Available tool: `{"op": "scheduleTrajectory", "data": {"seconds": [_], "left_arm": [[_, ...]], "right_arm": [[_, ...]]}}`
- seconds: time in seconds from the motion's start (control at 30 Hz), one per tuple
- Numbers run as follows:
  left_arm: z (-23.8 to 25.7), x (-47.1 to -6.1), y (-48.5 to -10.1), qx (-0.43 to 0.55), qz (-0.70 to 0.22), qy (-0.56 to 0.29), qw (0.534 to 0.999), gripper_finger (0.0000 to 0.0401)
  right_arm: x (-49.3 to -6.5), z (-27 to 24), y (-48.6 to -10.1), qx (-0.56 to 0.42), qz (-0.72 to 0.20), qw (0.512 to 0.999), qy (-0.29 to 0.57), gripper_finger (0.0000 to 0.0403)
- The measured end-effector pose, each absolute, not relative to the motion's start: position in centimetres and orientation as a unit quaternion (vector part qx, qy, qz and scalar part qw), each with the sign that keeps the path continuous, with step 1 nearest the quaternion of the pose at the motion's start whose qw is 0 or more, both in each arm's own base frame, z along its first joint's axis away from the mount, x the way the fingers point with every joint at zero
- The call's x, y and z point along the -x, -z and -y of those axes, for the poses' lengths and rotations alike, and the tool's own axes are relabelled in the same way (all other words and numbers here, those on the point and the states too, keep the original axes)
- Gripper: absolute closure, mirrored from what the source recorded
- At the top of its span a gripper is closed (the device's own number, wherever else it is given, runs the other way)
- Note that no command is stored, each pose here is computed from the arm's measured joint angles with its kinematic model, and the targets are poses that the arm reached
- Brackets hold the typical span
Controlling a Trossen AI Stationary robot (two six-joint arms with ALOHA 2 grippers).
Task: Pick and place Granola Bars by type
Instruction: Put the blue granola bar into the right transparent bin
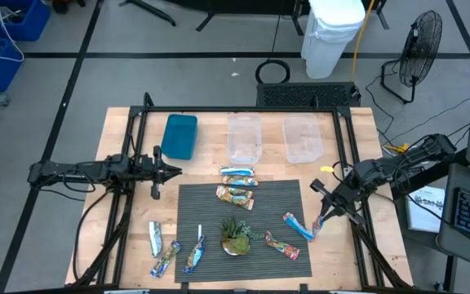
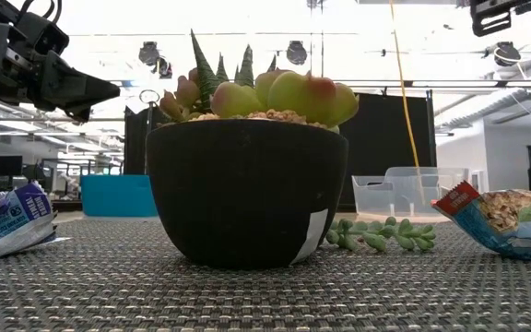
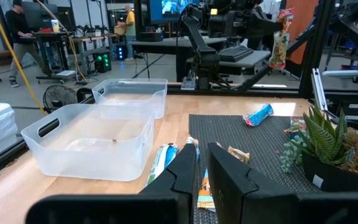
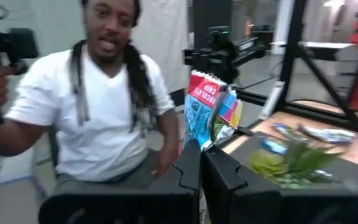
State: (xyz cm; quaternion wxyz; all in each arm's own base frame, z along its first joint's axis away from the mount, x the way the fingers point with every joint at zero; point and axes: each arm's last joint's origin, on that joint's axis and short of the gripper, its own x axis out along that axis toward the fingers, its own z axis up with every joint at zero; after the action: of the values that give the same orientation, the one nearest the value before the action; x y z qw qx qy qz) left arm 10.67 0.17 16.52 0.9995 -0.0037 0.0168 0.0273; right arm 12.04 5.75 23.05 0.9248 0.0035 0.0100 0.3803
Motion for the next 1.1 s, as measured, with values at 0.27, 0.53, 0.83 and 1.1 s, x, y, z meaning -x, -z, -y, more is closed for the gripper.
{"op": "scheduleTrajectory", "data": {"seconds": [0.27,0.53,0.83,1.1], "left_arm": [[-0.2,-10.7,-16.5,0.004,-0.017,-0.027,0.999,0.0354],[-0.2,-10.7,-16.5,0.004,-0.017,-0.027,0.999,0.0354],[-0.2,-10.7,-16.5,0.004,-0.017,-0.027,0.999,0.0354],[-0.2,-10.7,-16.5,0.004,-0.017,-0.027,0.999,0.0354]], "right_arm": [[-13.0,-3.7,-23.2,0.032,0.004,0.994,-0.101,0.0403],[-13.2,-1.3,-23.7,0.057,0.013,0.985,0.16,0.0403],[-12.5,1.8,-23.4,0.078,0.018,0.895,0.438,0.0403],[-12.4,4.2,-22.4,0.082,-0.017,0.838,0.539,0.0403]]}}
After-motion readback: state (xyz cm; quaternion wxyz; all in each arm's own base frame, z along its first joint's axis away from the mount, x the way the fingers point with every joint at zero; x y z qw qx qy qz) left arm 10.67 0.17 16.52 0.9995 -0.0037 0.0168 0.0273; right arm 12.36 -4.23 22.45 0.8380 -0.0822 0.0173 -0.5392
